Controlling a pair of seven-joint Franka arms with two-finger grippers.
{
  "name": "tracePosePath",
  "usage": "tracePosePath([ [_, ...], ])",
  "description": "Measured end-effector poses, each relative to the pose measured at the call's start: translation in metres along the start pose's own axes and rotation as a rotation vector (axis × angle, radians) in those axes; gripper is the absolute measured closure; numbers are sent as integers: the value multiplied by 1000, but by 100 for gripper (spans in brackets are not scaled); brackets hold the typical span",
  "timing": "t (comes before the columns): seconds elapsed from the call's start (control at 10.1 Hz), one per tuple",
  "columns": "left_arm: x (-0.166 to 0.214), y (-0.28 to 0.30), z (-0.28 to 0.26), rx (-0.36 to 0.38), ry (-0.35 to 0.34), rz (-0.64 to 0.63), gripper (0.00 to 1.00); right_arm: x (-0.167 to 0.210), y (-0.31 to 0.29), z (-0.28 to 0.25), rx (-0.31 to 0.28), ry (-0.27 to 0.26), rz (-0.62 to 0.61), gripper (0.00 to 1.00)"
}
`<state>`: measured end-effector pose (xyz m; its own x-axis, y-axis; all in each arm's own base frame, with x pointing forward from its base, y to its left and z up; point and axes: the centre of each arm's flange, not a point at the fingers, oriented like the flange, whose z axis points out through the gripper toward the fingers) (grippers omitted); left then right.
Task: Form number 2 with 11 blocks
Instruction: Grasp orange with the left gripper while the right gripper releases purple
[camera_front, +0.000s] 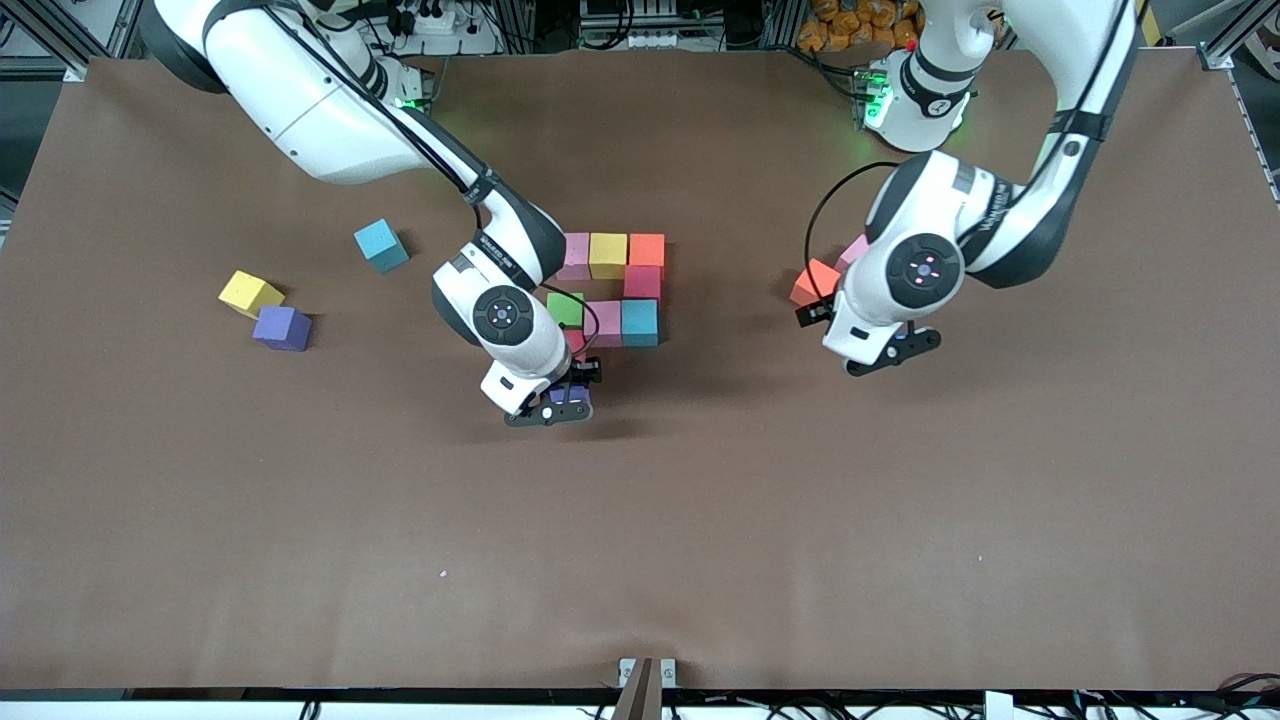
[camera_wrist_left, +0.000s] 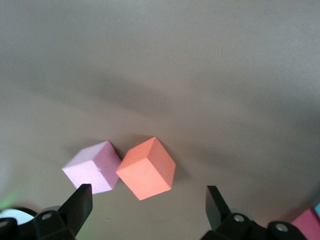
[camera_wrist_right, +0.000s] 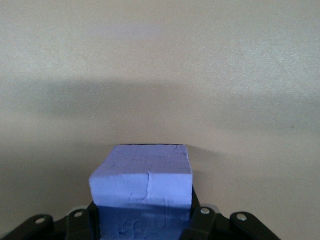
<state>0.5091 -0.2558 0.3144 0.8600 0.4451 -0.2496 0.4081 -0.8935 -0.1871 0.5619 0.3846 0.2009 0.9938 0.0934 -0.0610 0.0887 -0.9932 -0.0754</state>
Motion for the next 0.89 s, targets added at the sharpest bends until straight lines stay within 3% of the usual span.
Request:
tracePosePath([
  [0.3,-10,6,26,-30,22,-249,0,2,4,1,-4,1,7,37],
  [0.6,-17,-1,57,-32,22,-398,0,6,9,-1,-4,5,25,0],
  [0.89,-35,-13,94,-62,41,-478,0,20,25,-40,-3,7,77,0],
])
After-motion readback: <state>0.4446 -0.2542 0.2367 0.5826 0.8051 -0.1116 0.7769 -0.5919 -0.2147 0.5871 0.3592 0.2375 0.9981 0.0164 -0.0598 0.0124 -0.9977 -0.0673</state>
